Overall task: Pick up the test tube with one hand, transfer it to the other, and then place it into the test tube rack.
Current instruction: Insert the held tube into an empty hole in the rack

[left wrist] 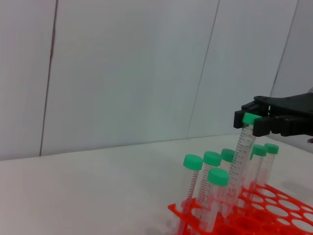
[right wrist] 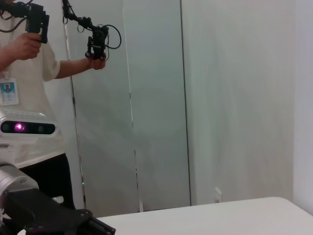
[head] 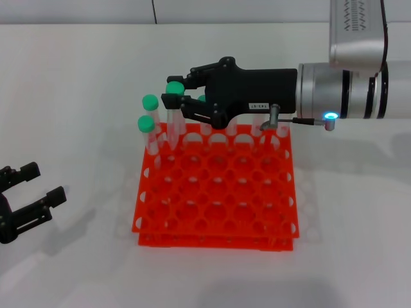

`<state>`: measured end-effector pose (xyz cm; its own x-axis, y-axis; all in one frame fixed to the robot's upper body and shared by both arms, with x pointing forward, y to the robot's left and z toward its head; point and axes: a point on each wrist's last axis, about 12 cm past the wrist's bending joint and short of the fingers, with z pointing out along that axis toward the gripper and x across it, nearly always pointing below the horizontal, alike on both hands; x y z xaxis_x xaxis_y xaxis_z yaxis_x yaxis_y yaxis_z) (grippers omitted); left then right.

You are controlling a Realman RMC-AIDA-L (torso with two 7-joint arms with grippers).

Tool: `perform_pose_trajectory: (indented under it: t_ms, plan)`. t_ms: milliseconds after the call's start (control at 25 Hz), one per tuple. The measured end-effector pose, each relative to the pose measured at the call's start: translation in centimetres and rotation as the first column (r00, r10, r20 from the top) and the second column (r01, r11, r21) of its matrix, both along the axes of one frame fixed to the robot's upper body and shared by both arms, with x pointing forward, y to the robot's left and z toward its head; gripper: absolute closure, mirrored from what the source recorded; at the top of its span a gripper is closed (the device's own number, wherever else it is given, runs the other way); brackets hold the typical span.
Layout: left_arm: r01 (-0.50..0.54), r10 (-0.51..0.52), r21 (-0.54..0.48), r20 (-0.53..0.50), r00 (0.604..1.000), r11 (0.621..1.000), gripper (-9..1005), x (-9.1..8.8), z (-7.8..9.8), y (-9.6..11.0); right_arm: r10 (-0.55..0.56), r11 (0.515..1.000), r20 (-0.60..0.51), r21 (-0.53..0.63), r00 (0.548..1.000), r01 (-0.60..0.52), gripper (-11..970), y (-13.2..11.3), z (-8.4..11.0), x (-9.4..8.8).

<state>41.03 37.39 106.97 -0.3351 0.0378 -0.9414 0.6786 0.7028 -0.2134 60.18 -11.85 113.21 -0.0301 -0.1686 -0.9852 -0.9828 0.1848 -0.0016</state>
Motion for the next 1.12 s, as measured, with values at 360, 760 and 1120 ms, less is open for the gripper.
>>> perform_pose_trajectory:
  t_ms: [360, 760, 1120]
  plan:
    - [0.002, -0.002, 0.0, 0.002, 1.0, 1.0, 252, 0.1, 0.0, 0.0, -0.009, 0.999, 0.001, -0.031, 1.0, 0.009, 665, 0.2, -0.4, 0.0]
    - [0.017, -0.017, 0.003, -0.006, 1.0, 1.0, 252, 0.5, -0.1, -0.3, -0.008, 0.998, -0.004, -0.062, 1.0, 0.008, 650, 0.4, -0.9, -0.1]
    - [0.025, -0.025, 0.0, -0.01, 1.0, 1.0, 252, 0.7, -0.2, -0.5, 0.006, 0.993, 0.0, -0.118, 1.0, -0.005, 636, 1.3, -1.2, -0.1]
